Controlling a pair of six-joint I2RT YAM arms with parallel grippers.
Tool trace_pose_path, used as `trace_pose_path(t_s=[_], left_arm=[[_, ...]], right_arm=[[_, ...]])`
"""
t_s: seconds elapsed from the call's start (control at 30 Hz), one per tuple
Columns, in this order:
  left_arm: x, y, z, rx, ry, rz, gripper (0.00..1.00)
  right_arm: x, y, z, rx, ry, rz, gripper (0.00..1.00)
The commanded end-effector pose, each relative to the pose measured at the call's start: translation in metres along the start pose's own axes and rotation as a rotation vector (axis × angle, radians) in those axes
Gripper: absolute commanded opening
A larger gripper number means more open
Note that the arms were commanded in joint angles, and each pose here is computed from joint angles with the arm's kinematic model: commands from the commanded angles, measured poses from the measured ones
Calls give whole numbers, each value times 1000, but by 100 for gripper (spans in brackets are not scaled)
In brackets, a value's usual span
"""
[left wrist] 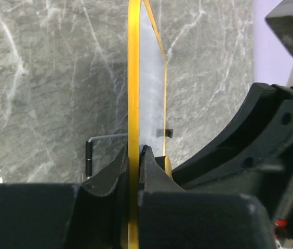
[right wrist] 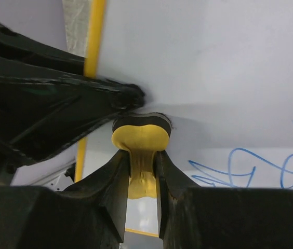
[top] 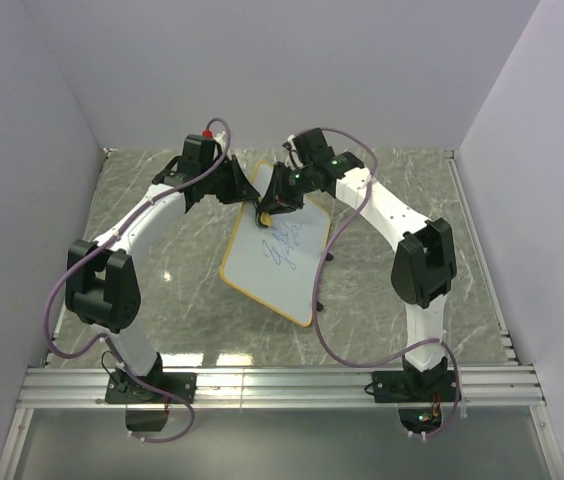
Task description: Erase the whiteboard
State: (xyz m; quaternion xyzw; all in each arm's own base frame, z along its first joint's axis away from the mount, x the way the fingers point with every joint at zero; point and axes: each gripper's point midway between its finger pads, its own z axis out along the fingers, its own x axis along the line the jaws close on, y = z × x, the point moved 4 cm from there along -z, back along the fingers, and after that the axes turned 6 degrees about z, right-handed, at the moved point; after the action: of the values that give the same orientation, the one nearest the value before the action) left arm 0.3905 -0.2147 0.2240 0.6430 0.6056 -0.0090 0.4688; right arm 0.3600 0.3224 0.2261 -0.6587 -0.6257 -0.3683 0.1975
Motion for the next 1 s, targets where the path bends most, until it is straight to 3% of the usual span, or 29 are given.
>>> trace_pose_path(t_s=[0.0, 0.23, 0.4, 0.53, 0.7, 0.97], left_arm=[[11, -28, 2, 96, 112, 66, 0], [5, -19, 0, 94, 116, 77, 0], [2, -11, 0, 85, 116, 95, 0], [1, -10, 3, 92, 111, 96, 0], [0, -11, 5, 97, 112, 103, 0], [-10, -20, 13, 130, 129, 157, 0]], right_arm=[[-11, -5, 4, 14, 2, -2, 0], [-85, -42, 25, 64, -173, 30, 0], [-144, -63, 13, 59, -297, 107, 0], [-163, -68, 0, 31, -361, 123, 0], [-152, -57, 0, 20, -337, 111, 0], [-72, 13, -8, -98, -154, 41, 0]])
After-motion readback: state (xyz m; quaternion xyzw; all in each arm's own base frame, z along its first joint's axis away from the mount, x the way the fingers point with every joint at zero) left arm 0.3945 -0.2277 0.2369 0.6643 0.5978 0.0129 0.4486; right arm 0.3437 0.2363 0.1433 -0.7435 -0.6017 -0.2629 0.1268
